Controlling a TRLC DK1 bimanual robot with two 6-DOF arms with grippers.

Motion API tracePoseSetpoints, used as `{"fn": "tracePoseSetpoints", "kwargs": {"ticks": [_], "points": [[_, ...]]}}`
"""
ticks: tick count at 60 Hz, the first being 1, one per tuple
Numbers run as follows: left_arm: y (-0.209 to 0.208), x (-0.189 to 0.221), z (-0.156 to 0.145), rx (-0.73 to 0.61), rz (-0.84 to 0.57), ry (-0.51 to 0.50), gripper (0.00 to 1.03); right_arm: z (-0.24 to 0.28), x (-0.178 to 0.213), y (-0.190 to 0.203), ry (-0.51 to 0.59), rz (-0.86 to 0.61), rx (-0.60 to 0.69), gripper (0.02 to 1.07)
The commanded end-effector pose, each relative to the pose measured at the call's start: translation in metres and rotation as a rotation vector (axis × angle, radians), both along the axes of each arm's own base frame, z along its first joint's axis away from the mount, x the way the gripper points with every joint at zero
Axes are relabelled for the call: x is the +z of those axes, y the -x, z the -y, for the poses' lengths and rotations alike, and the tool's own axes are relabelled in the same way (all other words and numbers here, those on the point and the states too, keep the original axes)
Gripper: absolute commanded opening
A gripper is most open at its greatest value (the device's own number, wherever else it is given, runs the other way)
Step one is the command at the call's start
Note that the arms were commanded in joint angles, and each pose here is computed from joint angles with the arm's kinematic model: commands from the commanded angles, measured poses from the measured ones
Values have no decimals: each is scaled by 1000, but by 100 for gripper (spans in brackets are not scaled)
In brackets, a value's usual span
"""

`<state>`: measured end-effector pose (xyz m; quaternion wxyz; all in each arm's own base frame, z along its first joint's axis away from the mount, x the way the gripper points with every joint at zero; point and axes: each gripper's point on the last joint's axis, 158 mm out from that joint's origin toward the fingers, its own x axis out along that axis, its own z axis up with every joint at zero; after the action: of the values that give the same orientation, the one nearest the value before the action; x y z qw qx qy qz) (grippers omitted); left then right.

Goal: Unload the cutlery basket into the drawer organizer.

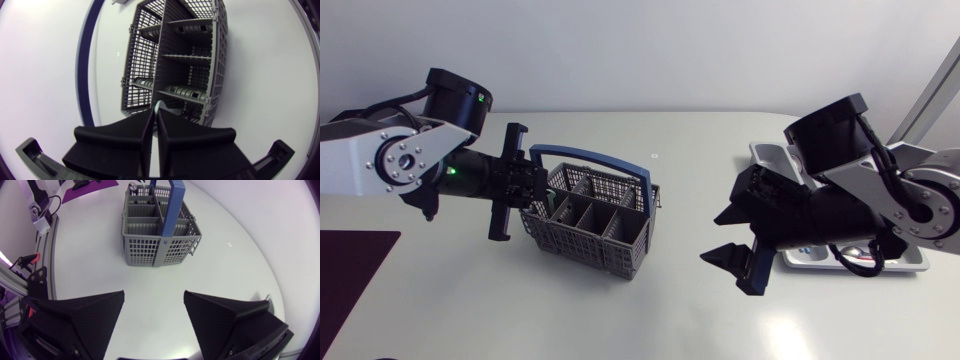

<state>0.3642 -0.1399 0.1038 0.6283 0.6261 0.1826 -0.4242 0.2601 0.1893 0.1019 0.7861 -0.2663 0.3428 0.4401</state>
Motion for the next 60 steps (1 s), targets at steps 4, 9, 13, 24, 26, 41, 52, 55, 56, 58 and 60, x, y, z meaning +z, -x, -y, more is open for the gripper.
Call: {"fn": "tracePoseSetpoints", "kwargs": {"ticks": [4, 9, 13, 24, 26, 41, 52, 55, 56, 58, 60], "points": [[1, 30, 11, 6, -5, 63, 3, 4, -1, 6, -1, 3, -10, 88], [8, 53, 12, 20, 14, 106, 3, 5, 4, 8, -7, 13, -10, 89], [19, 71, 14, 26, 29, 148, 3, 4, 7, 10, -11, 14, -9, 89], [45, 111, 12, 84, 76, 257, 3, 2, 24, 17, -39, 46, -7, 89], [52, 123, 12, 103, 77, 289, 3, 3, 27, 18, -42, 51, -6, 89], [87, 152, 38, 336, -120, 573, 3, -7, 54, 33, -100, 93, 13, 89], [90, 132, 69, 490, -322, 683, 3, -23, 62, 39, -102, 129, 31, 89], [88, 125, 76, 533, -366, 702, 3, -30, 62, 41, -103, 135, 38, 89], [86, 124, 76, 545, -373, 709, 3, -31, 63, 41, -104, 140, 38, 89], [82, 120, 80, 577, -393, 727, 3, -37, 63, 42, -105, 149, 42, 89], [80, 117, 84, 599, -413, 742, 3, -41, 62, 42, -102, 159, 48, 89]]}}
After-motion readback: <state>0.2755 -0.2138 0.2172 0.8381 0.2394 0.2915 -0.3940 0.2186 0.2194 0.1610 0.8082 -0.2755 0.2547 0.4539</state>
